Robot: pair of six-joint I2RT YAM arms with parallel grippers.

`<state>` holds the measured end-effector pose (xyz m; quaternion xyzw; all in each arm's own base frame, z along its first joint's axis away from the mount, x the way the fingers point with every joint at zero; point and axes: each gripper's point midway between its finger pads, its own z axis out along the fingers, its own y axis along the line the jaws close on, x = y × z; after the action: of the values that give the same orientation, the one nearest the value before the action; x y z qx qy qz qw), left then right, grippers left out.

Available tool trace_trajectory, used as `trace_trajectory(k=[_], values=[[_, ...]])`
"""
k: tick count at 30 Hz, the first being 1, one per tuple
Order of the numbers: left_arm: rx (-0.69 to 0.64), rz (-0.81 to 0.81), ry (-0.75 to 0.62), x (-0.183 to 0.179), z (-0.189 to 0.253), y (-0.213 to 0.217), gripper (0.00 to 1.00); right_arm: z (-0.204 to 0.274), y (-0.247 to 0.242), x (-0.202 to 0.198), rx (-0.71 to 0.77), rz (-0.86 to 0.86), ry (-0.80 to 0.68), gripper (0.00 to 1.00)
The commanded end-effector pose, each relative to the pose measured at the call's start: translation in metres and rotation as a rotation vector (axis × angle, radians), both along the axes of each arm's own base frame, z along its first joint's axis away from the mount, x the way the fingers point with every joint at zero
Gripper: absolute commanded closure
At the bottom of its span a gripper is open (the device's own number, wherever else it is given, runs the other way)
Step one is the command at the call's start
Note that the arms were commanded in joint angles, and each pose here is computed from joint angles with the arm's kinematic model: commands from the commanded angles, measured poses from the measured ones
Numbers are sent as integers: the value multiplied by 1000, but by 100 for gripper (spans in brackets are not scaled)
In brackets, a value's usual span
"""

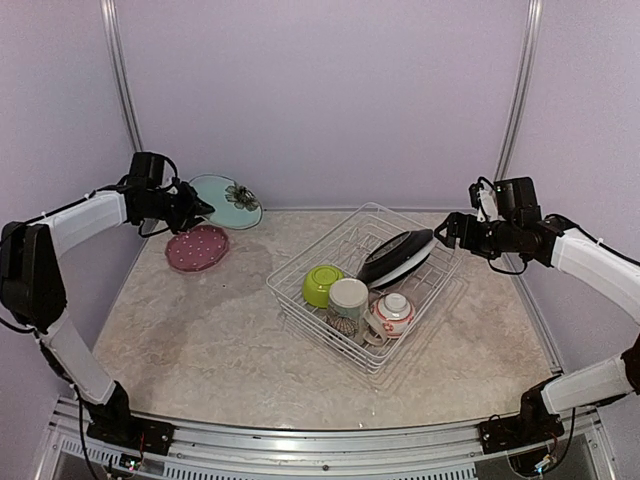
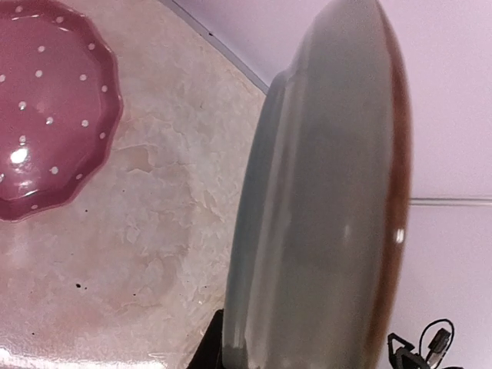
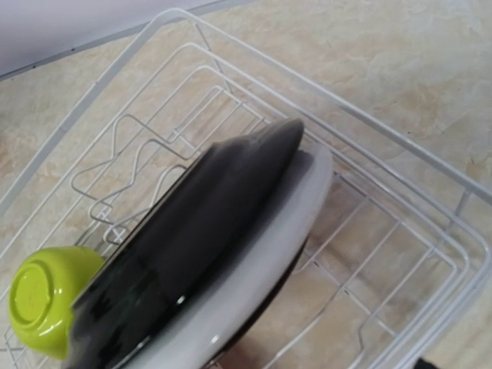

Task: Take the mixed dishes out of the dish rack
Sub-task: Place the plate on the plate.

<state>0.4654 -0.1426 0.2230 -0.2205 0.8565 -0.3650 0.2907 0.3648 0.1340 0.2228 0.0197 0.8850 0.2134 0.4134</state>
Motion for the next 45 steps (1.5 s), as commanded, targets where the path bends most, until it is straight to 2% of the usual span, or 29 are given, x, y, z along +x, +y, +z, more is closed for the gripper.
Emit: trace_trajectory(k=[1, 9, 13, 16, 22, 35, 45], values=[[-242, 58, -162, 3, 47, 32, 100, -2, 3, -1, 8, 9, -1, 9], [-306, 340, -180, 13, 5, 124, 100, 5, 7, -1, 26, 30, -21, 9], [-331, 388, -200, 25, -18, 149, 100, 14, 9, -5, 45, 47, -56, 9], [-334, 364, -202, 39, -28, 150, 100, 12, 6, -5, 30, 34, -49, 9], [-367, 348, -132, 58, -75, 147, 100, 14, 4, -5, 21, 28, -48, 9], [-369, 331, -48, 58, -115, 138, 100, 16, -1, -6, 2, 8, -55, 9], [-320, 320, 51, 60, -131, 136, 86, 18, -2, -9, 15, 1, -67, 8]])
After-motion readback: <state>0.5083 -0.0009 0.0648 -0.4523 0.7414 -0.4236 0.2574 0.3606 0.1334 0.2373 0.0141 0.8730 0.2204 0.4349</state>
